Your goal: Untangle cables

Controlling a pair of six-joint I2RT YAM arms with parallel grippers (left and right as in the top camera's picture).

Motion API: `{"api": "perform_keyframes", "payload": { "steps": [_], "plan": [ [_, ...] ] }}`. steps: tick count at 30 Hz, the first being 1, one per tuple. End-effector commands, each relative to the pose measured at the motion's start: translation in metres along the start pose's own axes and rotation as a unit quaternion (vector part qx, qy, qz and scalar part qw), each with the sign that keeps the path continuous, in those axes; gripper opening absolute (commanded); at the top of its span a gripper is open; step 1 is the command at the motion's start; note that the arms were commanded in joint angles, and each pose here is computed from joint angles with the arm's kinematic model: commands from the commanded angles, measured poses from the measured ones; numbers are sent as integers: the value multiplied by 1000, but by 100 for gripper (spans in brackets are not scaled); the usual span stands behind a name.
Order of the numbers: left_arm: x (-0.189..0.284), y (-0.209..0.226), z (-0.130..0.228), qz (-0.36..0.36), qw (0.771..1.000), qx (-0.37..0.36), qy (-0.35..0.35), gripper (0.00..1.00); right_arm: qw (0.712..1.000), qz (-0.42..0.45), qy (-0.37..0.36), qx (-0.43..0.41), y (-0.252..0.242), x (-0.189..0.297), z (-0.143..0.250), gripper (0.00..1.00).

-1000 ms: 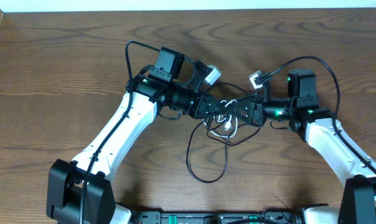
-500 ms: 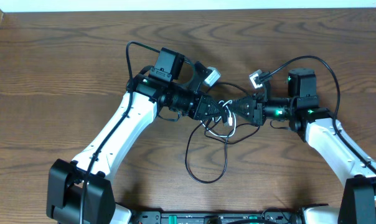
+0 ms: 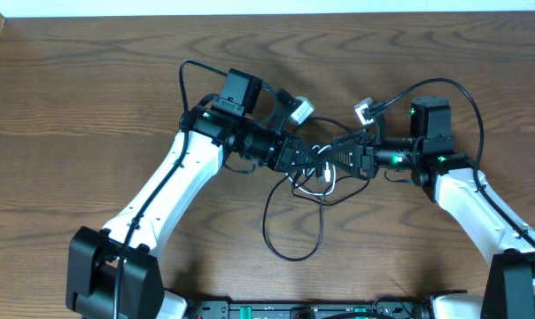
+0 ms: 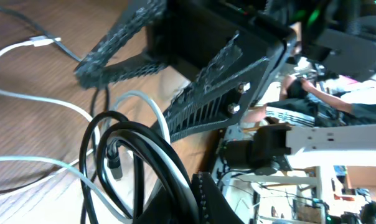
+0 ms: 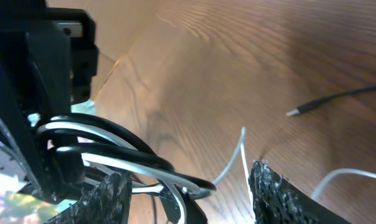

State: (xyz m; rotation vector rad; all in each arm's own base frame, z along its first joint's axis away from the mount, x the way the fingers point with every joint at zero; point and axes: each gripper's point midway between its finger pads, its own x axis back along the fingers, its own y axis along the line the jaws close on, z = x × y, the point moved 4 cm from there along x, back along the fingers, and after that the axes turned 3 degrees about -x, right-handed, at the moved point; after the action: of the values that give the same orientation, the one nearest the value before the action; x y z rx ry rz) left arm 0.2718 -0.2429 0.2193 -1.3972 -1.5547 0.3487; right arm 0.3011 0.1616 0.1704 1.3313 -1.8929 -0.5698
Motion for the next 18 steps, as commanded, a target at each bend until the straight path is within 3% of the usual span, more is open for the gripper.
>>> {"api": "perform_keyframes", "payload": {
  "steps": [1, 4, 10, 16, 18],
  "plan": [
    [5, -18, -2, 53, 998, -20, -10, 8, 998, -56, 4, 23, 15, 1, 1, 55],
    [6, -26, -2, 84, 996, -20, -12, 8, 998, -63, 5, 23, 17, 1, 1, 45],
    [6, -19, -2, 57, 998, -19, -11, 8, 998, -62, 5, 22, 16, 2, 1, 5],
    [12, 4, -2, -16, 1000, -6, -13, 8, 998, -54, 1, 15, 12, 5, 0, 1],
    [15, 15, -1, -52, 999, 0, -12, 15, 999, -38, -1, 4, 6, 8, 1, 1]
  ]
}}
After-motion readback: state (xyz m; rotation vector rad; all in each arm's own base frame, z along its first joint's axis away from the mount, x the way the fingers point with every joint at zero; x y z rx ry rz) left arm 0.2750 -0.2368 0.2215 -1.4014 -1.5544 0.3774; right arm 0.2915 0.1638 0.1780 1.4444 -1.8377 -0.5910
